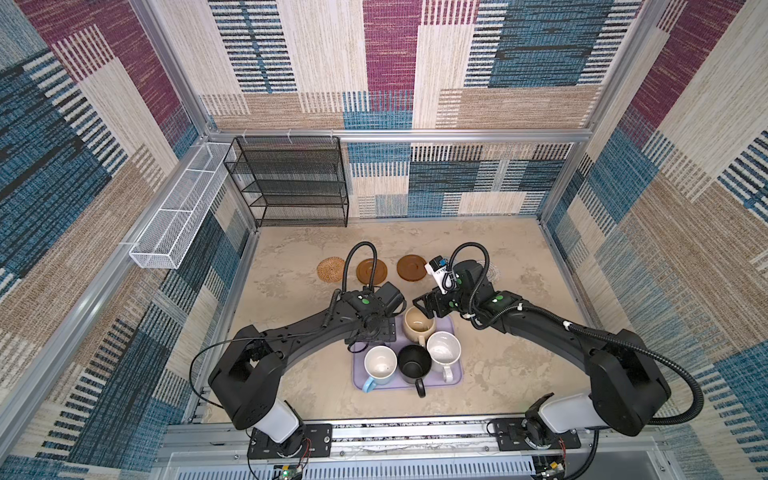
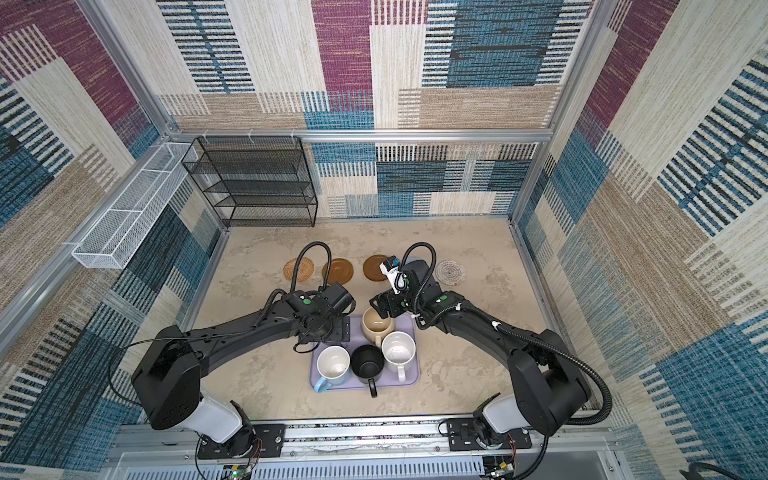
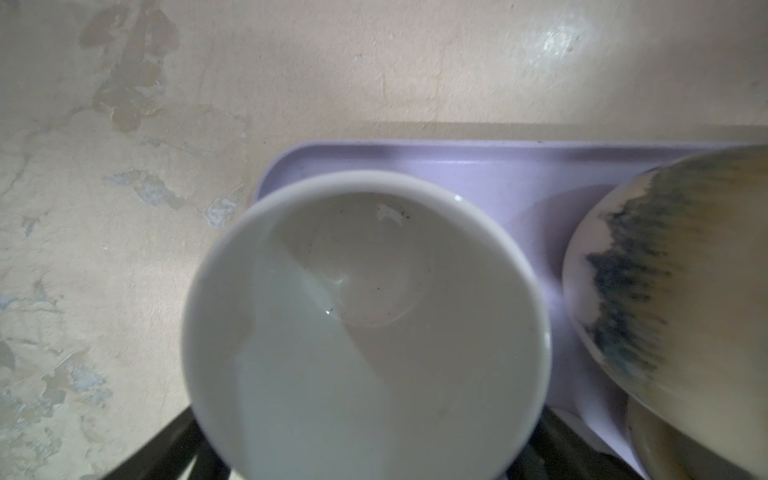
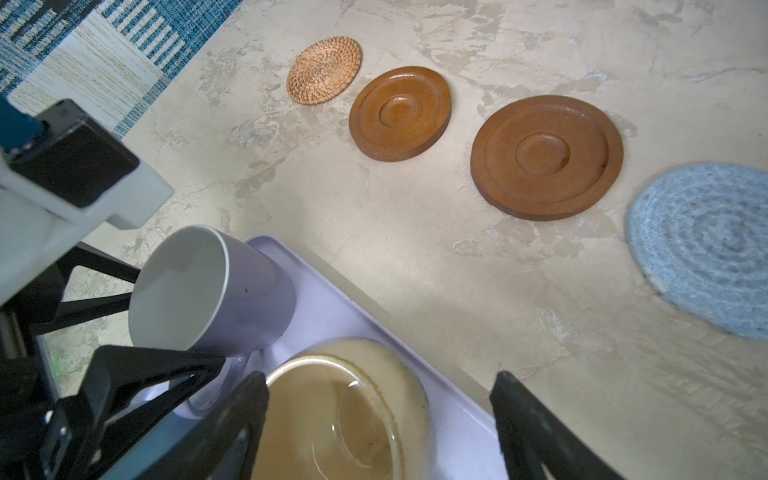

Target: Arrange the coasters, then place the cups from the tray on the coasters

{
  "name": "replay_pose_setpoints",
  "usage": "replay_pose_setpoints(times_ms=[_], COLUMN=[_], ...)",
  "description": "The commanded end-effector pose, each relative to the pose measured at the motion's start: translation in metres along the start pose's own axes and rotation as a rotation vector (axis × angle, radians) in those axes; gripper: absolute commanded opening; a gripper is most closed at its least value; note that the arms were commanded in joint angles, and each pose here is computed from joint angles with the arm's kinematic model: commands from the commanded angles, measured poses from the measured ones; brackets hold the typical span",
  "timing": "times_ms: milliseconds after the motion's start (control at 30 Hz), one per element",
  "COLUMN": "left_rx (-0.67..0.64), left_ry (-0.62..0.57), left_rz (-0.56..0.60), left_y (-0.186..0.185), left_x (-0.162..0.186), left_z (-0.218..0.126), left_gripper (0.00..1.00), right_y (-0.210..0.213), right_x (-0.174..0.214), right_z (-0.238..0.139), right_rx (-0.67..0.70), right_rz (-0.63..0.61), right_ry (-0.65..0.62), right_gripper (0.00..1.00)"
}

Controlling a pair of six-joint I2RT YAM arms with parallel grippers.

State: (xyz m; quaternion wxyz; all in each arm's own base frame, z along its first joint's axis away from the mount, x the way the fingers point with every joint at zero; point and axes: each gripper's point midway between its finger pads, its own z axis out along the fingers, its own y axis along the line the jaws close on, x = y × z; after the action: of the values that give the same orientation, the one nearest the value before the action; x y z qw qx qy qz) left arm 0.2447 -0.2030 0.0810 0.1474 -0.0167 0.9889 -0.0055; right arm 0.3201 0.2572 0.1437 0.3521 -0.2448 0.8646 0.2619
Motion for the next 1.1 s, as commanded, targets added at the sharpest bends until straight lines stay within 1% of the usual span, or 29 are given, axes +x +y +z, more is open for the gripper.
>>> replay_pose_setpoints(times_ms=[0,100,200,367,500,533,667,767,900,967,1067], left_rx=[-0.051,-0.037,-0.034,-0.015,-0.015,-0.017,-0.021,-0.035,-0.029,-0.033,-0.041], left_ry=[0.024,0.051,0.053,0.061,0.063,0.056,0.049,0.03,0.025,0.024,0.026], left_rz=[0.004,0.0,0.007,-0.001,-0.003,-0.004,0.0,0.008,0.012,0.014,0.014], left_y=[0.01,0.007,0.007,0.006,0.006,0.007,0.004,0.005,0.001,0.001,0.003], left_x=[0.008,0.015,0.017,0.022,0.023,0.022,0.018,0.013,0.009,0.009,0.01], left_z=[-0.002,0.0,-0.002,-0.005,-0.005,-0.005,-0.005,-0.005,-0.005,-0.005,-0.004], left_gripper=[0.93,0.93,0.91,0.8,0.66,0.64,0.64,0.6,0.5,0.43,0.4], right_y=[-0.001,-0.001,-0.002,-0.002,-0.002,-0.001,-0.002,-0.002,-0.003,-0.003,-0.003], right_x=[-0.006,-0.006,-0.006,-0.006,-0.007,-0.007,-0.007,-0.007,-0.006,-0.005,-0.006], right_z=[0.0,0.001,0.001,0.0,0.0,0.0,-0.001,-0.001,0.0,-0.001,0.0], right_rx=[0.012,0.012,0.013,0.014,0.015,0.014,0.016,0.017,0.02,0.022,0.024], right_rz=[0.001,0.002,0.002,0.004,0.003,0.004,0.003,0.002,0.003,0.004,0.002], right_ry=[-0.018,-0.014,-0.014,-0.017,-0.018,-0.019,-0.021,-0.02,-0.019,-0.018,-0.018], right_gripper=[0.87,0.87,0.87,0.87,0.87,0.87,0.87,0.87,0.87,0.87,0.87])
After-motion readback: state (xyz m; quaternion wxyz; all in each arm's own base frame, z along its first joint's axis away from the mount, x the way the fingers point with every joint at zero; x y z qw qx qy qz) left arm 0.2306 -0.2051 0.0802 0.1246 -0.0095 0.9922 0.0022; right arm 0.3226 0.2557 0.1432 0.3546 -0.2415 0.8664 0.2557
